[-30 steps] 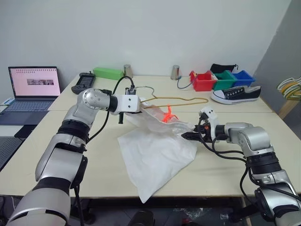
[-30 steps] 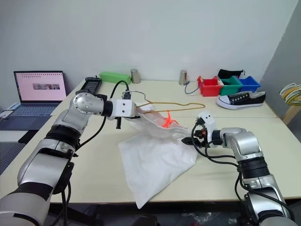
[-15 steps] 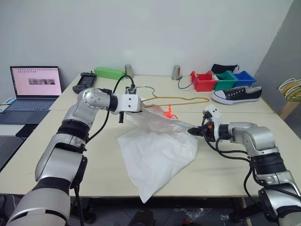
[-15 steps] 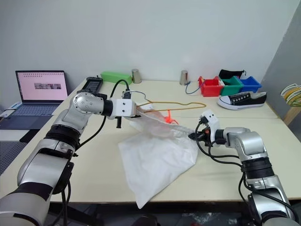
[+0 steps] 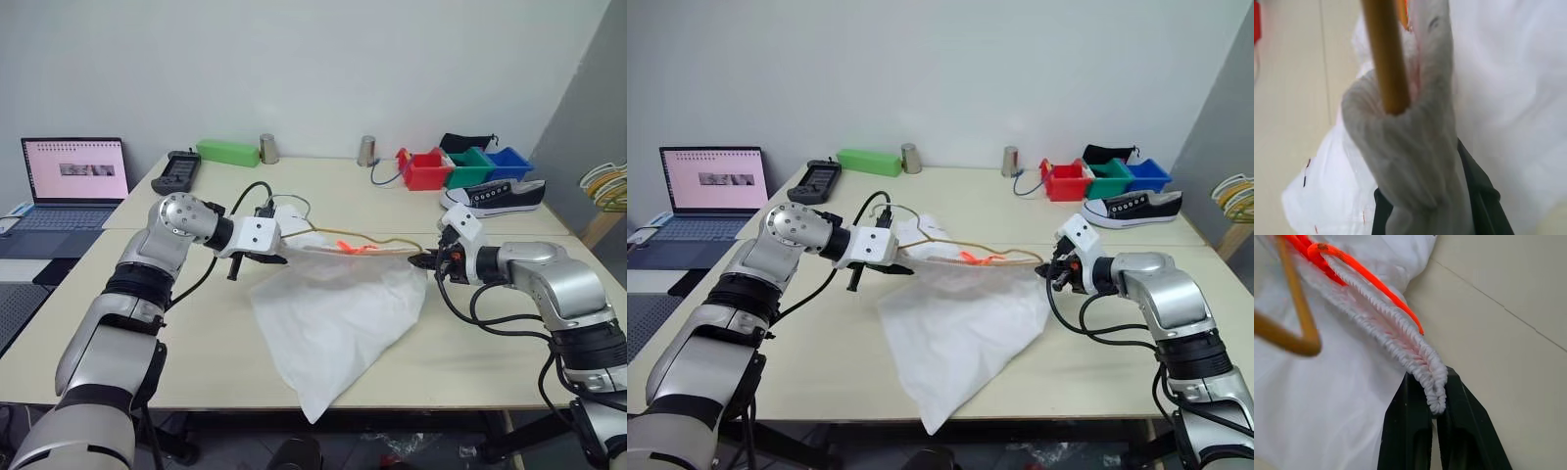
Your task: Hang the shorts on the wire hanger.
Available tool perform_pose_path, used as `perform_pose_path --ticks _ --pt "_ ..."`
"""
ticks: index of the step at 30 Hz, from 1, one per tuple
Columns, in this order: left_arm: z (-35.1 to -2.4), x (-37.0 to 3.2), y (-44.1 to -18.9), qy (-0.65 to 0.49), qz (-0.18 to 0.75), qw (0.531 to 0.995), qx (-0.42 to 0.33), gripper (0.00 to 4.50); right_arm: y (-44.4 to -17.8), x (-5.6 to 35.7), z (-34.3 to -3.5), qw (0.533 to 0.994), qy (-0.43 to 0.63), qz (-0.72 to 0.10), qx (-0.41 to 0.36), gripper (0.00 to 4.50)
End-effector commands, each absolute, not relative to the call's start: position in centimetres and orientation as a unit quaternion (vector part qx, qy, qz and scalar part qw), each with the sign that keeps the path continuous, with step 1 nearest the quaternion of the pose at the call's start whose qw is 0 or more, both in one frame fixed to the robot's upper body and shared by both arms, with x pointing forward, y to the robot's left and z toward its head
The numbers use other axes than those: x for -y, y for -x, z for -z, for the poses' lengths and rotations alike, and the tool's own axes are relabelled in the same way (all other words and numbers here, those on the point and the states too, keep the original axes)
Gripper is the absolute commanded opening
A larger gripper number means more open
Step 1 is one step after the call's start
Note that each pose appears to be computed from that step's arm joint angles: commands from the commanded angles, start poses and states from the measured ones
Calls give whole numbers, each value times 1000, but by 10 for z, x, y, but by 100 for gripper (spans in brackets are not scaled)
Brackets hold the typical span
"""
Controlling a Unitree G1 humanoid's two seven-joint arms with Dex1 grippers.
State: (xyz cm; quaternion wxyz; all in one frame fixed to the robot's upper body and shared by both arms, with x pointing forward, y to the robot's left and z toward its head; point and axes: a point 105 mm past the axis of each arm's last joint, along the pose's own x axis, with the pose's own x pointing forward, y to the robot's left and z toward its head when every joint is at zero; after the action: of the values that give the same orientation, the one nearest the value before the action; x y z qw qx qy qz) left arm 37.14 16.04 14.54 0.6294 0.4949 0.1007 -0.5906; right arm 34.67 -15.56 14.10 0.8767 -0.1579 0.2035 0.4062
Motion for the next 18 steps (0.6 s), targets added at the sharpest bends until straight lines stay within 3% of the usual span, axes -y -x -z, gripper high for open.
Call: perform_pose_path --ticks 1,11,18 --pt "-154 -172 -376 -519 563 633 -112 4 -346 162 -161 878 207 -394 -175 5" --pt "-164 -158 -383 -507 558 653 -74 4 -335 161 -154 865 242 -401 -181 5" --pt "-157 -162 -381 -521 560 638 -87 4 -335 165 -156 867 245 -395 -179 5"
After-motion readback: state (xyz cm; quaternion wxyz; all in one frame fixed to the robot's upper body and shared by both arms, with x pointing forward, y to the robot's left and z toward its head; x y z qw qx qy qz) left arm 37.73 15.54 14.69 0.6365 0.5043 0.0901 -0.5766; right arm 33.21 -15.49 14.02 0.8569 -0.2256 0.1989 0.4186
